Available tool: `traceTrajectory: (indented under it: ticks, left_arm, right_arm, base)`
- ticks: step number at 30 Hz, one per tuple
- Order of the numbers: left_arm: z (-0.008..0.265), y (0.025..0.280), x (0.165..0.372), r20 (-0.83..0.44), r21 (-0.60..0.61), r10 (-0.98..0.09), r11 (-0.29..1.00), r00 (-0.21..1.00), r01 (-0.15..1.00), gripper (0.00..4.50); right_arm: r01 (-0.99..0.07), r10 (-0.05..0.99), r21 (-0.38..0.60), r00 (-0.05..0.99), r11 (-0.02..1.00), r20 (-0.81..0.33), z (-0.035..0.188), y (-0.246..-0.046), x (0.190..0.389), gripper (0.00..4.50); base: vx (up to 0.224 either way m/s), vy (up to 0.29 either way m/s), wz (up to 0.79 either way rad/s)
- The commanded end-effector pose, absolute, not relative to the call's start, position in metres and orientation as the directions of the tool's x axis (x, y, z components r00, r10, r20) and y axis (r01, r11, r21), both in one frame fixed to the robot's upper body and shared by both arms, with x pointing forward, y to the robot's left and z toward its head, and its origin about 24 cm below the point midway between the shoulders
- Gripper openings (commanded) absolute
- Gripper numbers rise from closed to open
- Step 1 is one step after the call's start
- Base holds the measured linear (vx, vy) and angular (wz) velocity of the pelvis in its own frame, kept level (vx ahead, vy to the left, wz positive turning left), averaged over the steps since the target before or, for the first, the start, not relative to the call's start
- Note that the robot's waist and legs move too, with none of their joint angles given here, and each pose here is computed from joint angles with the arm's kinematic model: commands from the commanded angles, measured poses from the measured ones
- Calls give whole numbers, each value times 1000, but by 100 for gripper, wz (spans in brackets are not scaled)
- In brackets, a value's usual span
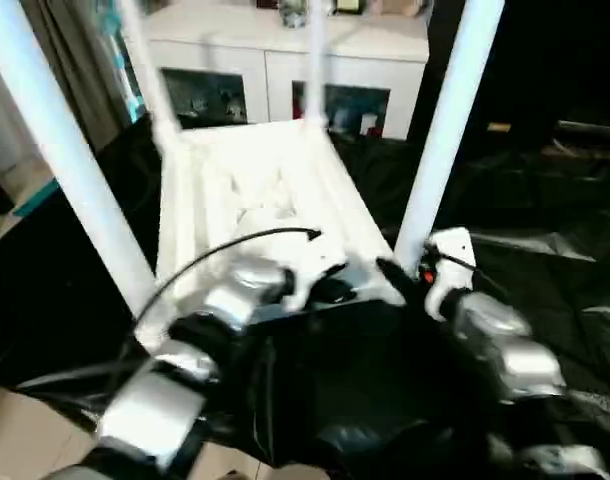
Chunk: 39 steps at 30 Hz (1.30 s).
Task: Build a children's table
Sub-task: Rotate leg to tighten
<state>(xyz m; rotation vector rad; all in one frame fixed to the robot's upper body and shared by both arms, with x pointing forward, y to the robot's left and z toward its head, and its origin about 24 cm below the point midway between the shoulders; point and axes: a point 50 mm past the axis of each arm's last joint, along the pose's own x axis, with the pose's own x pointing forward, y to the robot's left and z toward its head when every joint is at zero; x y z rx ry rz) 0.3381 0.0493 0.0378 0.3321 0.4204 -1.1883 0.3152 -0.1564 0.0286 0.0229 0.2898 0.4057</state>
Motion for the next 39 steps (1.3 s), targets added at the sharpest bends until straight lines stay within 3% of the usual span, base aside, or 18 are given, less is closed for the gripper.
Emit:
traceTrajectory:
  ticks: [1,2,7,9,16,22,30,32,39]
  left_arm:
    - [57,24,344,-403,71,-843,360,357,930,0]
    - [57,22,343,-397,71,-849,350,348,934,0]
    - [57,29,341,-403,73,-867,288,292,955,0]
    - [57,37,337,-406,75,-885,216,227,974,0]
    - [57,63,325,-433,35,-901,2,17,999,0]
    - [56,82,320,-463,-14,-883,-73,-71,997,0]
    - [58,87,318,-454,-28,-886,-89,-92,996,0]
    - [58,86,318,-453,-29,-887,-89,-93,996,0]
    - [56,80,328,-456,29,-888,59,66,998,0]
  right_arm:
    - [-494,497,108,788,863,-364,4,-123,302,252]
    - [-506,527,155,788,849,-319,9,-119,303,322]
    - [-605,628,170,738,778,-249,22,-120,301,345]
    - [-693,707,151,667,705,-237,30,-128,297,371]
    - [-837,835,132,491,531,-247,44,-154,285,371]
    - [-865,852,133,432,485,-296,45,-169,281,371]
    - [-881,878,165,389,443,-278,47,-168,280,316]
    - [-883,882,172,384,437,-272,47,-166,279,284]
    - [-843,843,178,444,508,-302,33,-162,276,259]
  base:
    - [0,0,0]
    - [0,0,0]
    - [0,0,0]
    - [0,0,0]
    - [35,-11,2]
    - [19,-7,0]
    - [0,0,0]
    - [0,0,0]
    - [0,0,0]
